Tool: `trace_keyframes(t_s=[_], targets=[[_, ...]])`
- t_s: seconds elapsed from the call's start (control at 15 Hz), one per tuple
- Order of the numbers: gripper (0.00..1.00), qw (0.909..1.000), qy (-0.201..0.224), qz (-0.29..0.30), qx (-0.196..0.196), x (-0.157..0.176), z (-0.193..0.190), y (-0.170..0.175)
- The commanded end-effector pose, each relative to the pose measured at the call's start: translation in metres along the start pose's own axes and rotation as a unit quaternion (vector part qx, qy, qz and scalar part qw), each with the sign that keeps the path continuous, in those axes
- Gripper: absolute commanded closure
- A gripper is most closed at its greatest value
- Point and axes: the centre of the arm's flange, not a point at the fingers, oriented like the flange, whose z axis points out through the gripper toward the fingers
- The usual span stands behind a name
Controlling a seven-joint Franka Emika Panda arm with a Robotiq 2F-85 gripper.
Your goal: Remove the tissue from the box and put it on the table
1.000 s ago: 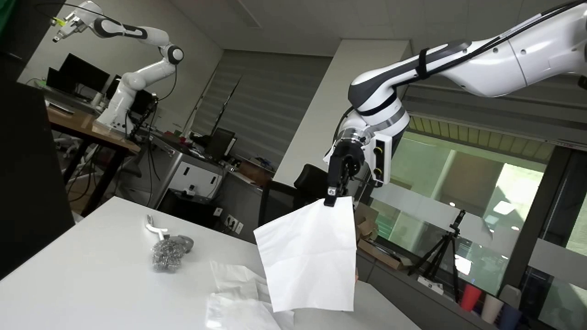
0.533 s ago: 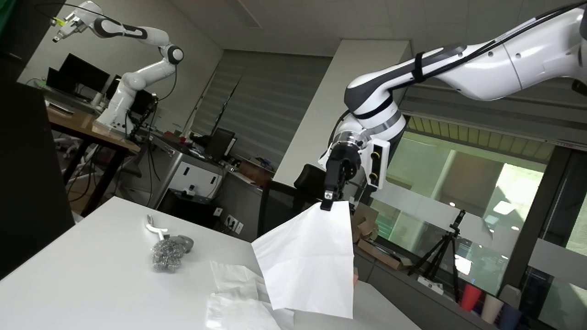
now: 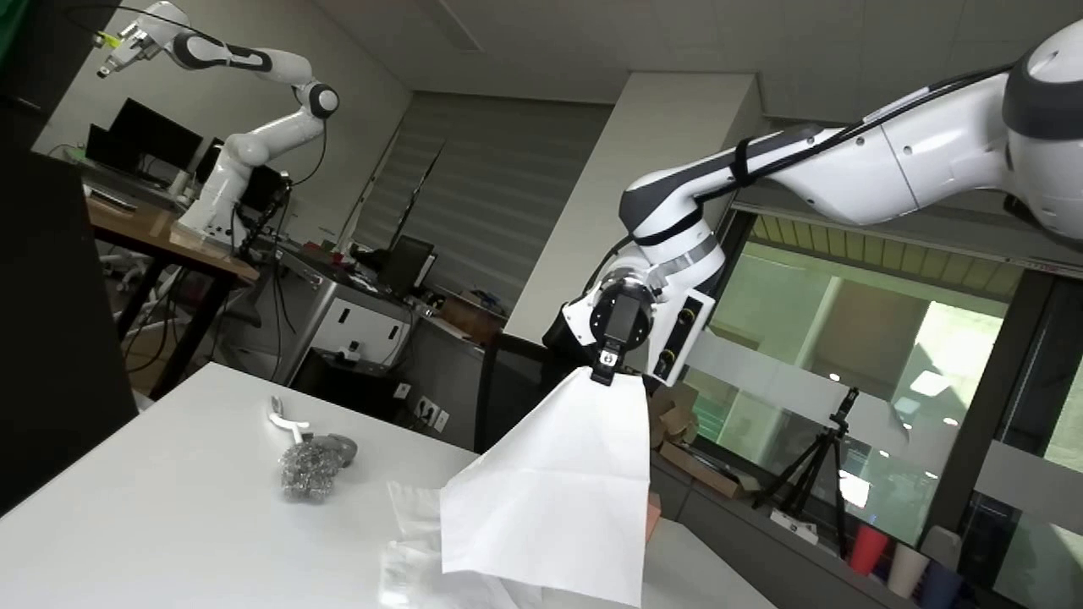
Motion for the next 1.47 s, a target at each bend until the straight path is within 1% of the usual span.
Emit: trace_keyframes(t_s=[0.0,0.2,0.33,0.53,0.6,0.67,0.8,0.93,1.07,1.2,1.4], targets=[[1.0,0.9987,0.01,-0.007,0.049,-0.002,-0.019,0.028],[1.0,0.9968,0.018,0.001,0.078,-0.004,-0.011,0.064],[1.0,0.9958,0.022,-0.003,0.089,0.003,0.003,0.092],[1.0,0.9946,0.029,0.003,0.099,0.018,0.027,0.134],[1.0,0.9952,0.034,0.013,0.091,0.023,0.032,0.147],[1.0,0.9962,0.04,0.021,0.075,0.027,0.037,0.158],[1.0,0.9977,0.054,0.035,0.022,0.035,0.039,0.176],[1.0,0.9967,0.063,0.04,-0.032,0.043,0.039,0.186],[1.0,0.9942,0.068,0.043,-0.072,0.049,0.032,0.187],[1.0,0.9909,0.072,0.047,-0.104,0.054,0.023,0.185],[1.0,0.9839,0.068,0.054,-0.156,0.058,0.009,0.178]])
